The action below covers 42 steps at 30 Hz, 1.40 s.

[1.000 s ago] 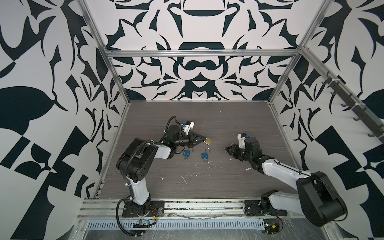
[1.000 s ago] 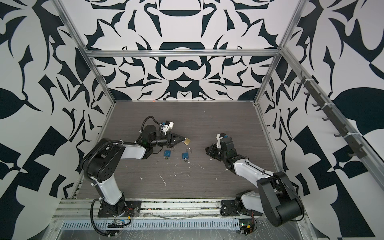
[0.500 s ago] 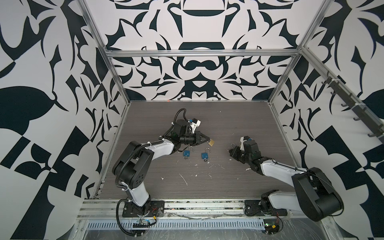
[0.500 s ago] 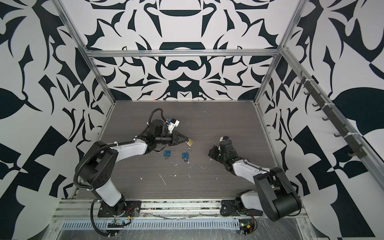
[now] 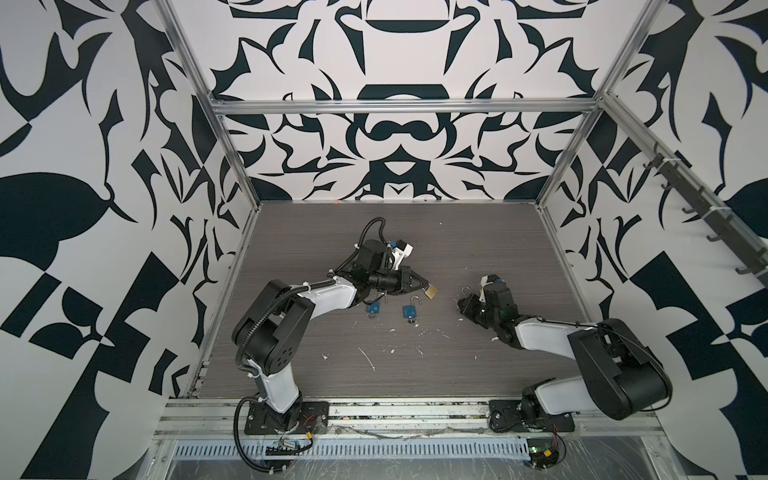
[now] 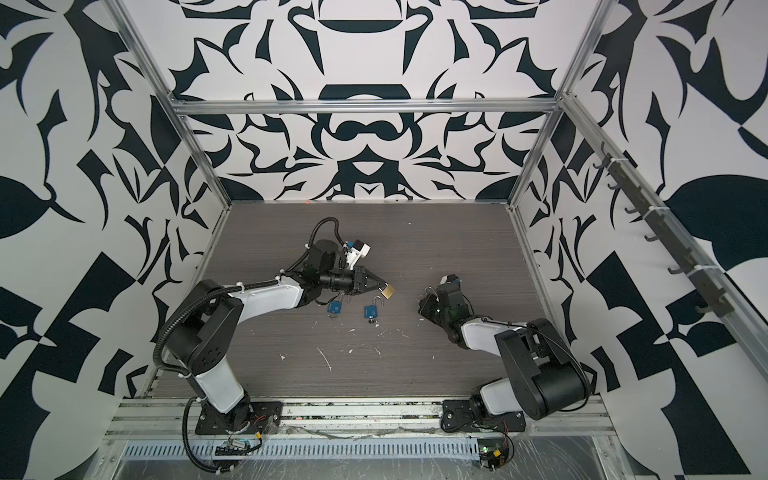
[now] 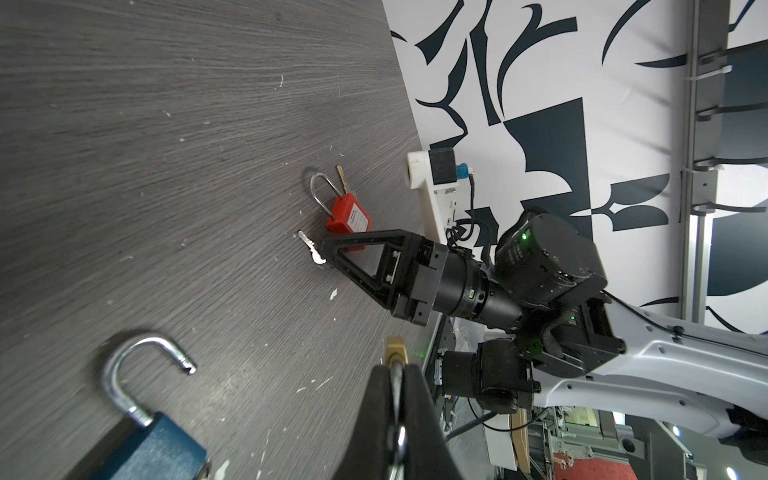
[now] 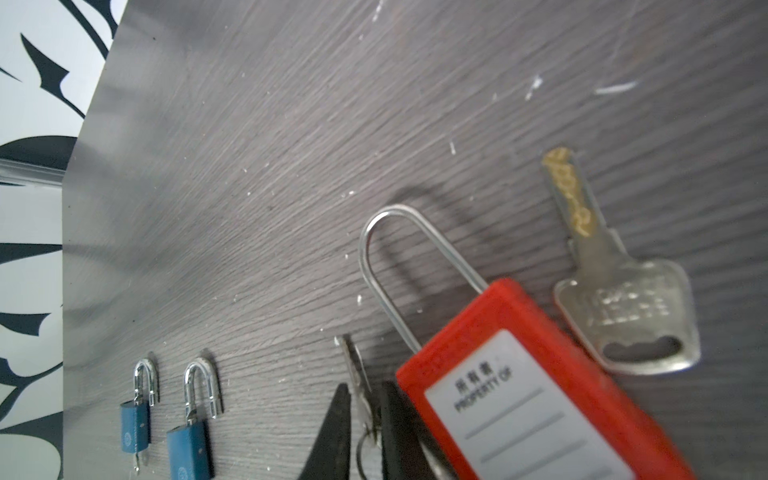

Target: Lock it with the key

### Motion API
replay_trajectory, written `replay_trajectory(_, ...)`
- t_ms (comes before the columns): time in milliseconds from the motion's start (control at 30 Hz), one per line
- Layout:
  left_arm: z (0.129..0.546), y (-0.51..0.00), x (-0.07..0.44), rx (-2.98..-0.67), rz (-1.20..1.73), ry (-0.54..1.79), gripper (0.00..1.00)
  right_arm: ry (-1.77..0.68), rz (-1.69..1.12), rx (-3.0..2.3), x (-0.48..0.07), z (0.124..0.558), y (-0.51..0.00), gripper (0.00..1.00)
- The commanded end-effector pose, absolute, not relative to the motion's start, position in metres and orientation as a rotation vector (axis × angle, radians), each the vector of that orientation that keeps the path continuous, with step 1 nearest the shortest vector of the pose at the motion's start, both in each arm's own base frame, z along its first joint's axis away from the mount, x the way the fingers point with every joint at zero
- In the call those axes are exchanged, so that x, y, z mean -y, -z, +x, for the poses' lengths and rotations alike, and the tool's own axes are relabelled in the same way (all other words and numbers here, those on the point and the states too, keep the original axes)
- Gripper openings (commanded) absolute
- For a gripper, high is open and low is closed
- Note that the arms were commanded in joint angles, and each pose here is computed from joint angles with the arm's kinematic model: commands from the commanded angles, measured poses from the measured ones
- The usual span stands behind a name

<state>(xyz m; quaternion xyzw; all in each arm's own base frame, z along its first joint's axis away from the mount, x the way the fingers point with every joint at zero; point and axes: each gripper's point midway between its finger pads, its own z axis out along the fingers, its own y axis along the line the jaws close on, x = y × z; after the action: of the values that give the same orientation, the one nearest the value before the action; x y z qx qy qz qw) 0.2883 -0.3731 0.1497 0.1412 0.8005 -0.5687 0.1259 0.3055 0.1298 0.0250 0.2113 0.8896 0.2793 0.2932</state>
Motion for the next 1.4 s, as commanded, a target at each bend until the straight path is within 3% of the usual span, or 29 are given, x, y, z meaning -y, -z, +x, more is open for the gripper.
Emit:
replay_trajectory(0,0.287,-0.150,0.383,-2.319,0.465,1.675,0.00,-0.709,0.570,-2.330,-0.122,0.307,-0.028,0.23)
replay_trajectory(333,0.294,-0.139,0.381,-2.376,0.496,1.532,0.00,-0.608,0.596,-2.318,-0.104,0.297,-0.043,0.46)
replay_trajectory(767,0.299,-0.111,0.383,-2.436,0.647,1.359,0.00,-0.548,0.506,-2.257,-0.094,0.273,-0.088,0.47)
replay_trajectory(1100,0.269,-0.087,0.404,-2.477,1.138,1.422,0.00,-0.561,0.441,-2.243,-0.092,0.256,-0.101,0.47)
replay_trajectory(1367,0.276,-0.072,0.422,-2.457,1.188,1.492,0.00,-0.600,0.426,-2.252,-0.101,0.263,-0.096,0.47)
